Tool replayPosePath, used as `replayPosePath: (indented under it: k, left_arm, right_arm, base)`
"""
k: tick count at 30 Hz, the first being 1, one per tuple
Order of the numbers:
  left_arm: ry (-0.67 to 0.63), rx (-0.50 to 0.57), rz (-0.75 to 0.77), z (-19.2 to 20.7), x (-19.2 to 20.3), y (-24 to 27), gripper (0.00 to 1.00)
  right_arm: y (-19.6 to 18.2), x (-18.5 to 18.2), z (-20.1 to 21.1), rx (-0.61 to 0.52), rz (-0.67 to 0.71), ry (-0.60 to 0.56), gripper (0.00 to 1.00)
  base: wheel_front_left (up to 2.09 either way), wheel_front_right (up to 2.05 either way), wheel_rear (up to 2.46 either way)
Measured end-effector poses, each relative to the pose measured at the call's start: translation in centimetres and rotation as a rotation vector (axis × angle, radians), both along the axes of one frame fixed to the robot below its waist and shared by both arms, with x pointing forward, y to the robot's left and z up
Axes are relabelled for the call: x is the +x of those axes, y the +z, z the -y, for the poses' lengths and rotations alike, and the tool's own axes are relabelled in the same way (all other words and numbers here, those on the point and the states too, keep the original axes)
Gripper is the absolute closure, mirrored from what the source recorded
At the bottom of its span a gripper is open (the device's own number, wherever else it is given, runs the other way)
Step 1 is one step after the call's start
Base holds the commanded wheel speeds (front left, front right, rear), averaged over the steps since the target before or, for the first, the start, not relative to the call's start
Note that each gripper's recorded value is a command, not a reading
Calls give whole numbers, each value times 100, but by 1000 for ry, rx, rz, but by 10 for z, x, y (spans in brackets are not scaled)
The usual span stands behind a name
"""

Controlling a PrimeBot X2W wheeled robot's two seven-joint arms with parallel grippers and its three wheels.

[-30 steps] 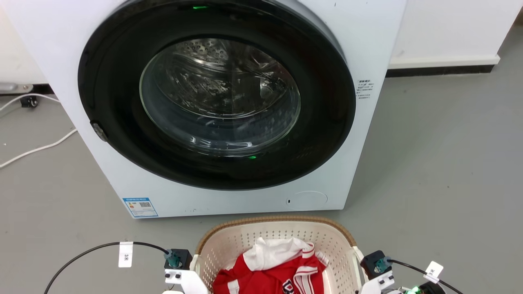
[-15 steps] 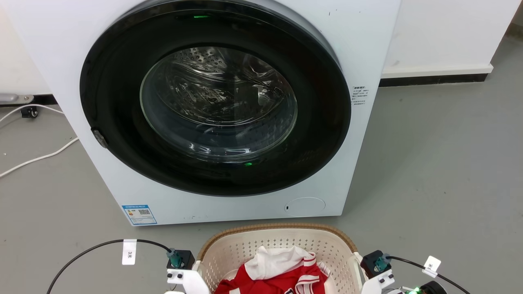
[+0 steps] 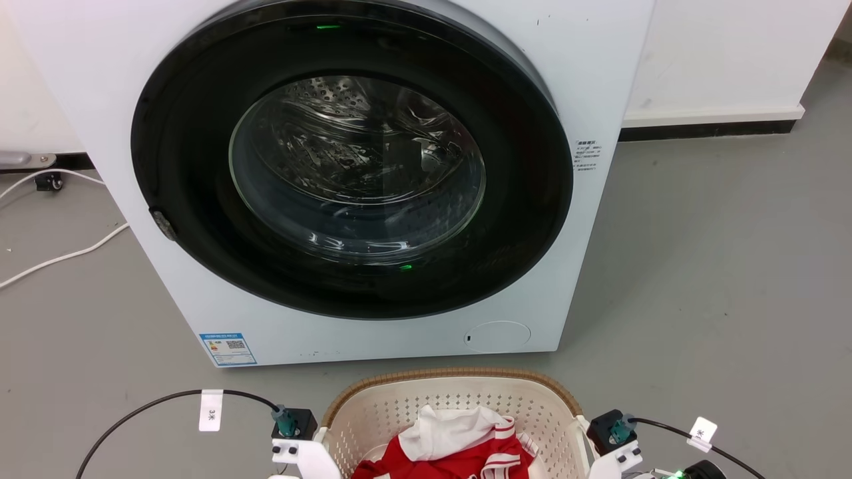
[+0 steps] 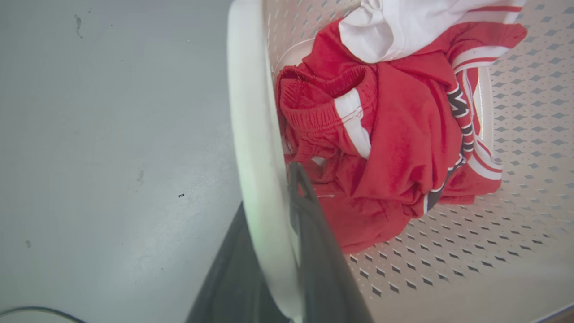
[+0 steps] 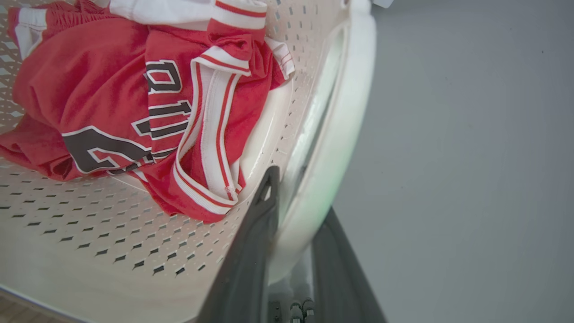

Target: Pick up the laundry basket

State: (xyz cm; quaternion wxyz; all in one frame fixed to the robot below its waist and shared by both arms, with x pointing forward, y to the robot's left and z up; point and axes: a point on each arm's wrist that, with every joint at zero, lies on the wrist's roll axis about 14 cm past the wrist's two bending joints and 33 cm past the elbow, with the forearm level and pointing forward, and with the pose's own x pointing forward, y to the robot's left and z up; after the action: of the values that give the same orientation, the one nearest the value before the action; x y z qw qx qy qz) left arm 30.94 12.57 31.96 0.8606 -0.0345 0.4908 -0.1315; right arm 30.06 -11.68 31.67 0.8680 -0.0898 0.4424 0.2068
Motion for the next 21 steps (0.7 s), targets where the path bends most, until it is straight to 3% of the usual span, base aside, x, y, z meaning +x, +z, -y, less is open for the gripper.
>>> replayPosePath:
  k: [21]
  left_arm:
    - [-6,2,-3,-1,-1,-1,100]
  right_arm:
    - [-2,-3,0,7,-18,-1,100]
  base:
    - [0,0,0]
